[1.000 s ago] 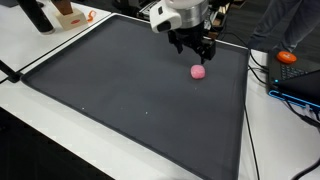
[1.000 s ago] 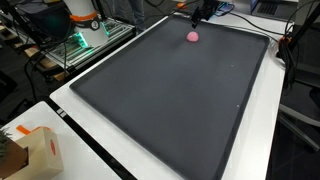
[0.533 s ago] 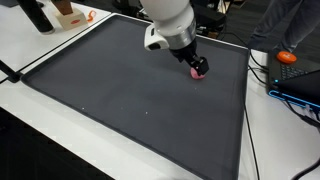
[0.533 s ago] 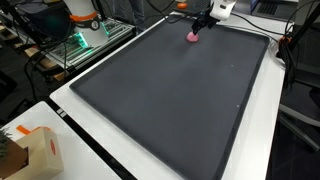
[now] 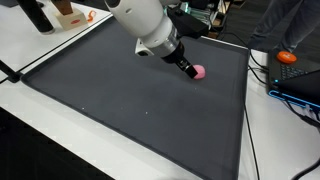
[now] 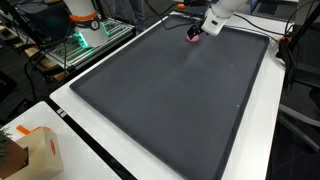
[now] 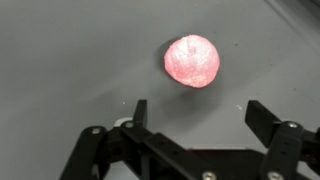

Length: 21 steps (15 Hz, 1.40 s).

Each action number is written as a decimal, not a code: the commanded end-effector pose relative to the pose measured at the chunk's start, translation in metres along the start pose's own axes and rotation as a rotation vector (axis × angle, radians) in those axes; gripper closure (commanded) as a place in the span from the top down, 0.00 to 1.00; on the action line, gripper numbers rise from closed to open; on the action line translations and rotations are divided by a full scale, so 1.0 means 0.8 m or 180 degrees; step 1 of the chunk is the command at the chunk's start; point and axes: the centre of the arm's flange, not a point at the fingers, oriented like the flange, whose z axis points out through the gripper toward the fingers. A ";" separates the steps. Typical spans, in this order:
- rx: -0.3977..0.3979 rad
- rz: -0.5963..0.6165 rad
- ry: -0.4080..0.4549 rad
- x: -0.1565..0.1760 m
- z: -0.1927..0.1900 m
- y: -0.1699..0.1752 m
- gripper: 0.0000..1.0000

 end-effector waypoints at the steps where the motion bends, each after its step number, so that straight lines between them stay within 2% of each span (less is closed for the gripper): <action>1: 0.0123 0.0225 -0.0187 0.015 0.003 0.025 1.00; 7: 0.0157 0.0301 -0.0203 0.030 0.009 0.057 1.00; 12: 0.0132 0.0093 -0.0228 0.028 0.019 0.049 1.00; 18: -0.0020 -0.0508 -0.0279 0.014 0.034 0.009 1.00; 21: -0.0231 -0.0882 -0.0287 0.005 0.042 -0.022 1.00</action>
